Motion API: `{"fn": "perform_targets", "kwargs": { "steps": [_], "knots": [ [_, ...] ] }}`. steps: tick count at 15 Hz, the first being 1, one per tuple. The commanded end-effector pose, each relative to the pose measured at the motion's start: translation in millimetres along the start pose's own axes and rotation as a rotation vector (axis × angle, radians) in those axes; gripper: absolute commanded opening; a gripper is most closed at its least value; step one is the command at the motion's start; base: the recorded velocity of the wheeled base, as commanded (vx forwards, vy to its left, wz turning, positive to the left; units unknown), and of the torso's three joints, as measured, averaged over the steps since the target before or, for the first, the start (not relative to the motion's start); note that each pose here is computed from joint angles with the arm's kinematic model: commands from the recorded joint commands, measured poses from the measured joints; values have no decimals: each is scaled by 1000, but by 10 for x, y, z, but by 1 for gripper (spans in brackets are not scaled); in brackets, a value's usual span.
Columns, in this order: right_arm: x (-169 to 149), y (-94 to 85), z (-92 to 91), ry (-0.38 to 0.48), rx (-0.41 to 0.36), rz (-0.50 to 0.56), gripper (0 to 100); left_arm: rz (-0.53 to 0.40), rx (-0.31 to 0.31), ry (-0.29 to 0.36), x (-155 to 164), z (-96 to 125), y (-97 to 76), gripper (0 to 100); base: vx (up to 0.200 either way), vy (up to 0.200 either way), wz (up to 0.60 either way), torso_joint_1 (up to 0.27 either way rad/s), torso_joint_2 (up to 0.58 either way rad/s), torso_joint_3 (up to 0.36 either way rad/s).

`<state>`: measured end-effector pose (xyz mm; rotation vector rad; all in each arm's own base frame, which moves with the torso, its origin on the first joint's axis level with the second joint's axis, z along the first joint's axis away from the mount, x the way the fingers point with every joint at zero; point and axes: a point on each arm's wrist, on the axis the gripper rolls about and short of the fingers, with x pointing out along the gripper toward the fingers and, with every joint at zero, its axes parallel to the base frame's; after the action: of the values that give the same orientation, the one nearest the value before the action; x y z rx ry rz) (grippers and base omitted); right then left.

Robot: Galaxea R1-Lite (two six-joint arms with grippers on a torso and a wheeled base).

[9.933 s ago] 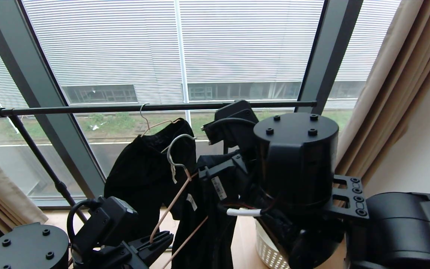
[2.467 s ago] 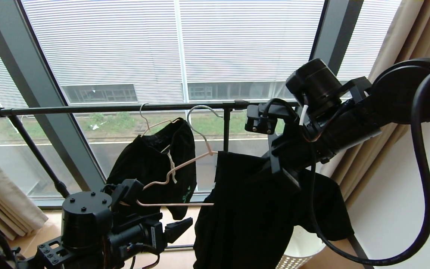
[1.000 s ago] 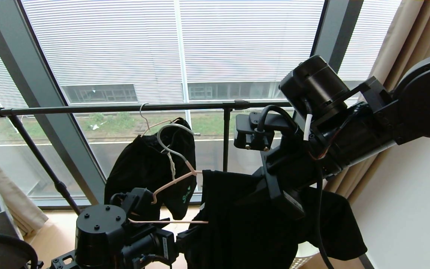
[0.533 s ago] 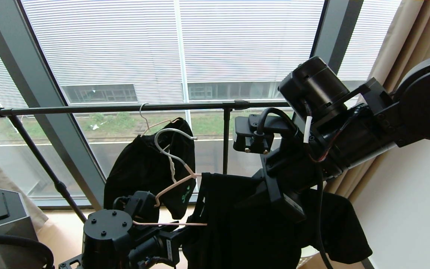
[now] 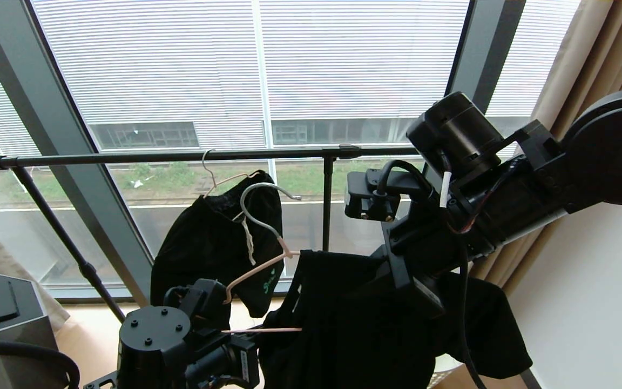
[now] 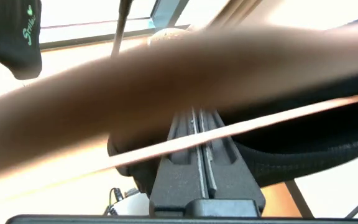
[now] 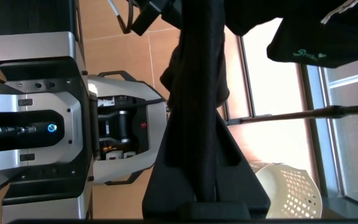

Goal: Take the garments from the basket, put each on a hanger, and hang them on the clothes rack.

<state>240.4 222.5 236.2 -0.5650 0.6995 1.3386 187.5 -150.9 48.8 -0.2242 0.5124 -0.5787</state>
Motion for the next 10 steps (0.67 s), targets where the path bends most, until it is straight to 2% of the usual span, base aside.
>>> {"fn": "perform_targets", "kwargs": {
  "steps": [1,6,10],
  "knots": [
    [-25,-55,-54,10,23,-12,0,8,-6,-1,-6,2,15,0,0,0,0,0,0,0],
    [-31,-111,-98,16,42,-21,0,3,-4,-10,-42,3,18,0,0,0,0,0,0,0],
    [-37,-142,-108,13,48,-29,0,-20,28,-54,-119,-12,15,0,0,0,0,0,0,0]
  ]
}}
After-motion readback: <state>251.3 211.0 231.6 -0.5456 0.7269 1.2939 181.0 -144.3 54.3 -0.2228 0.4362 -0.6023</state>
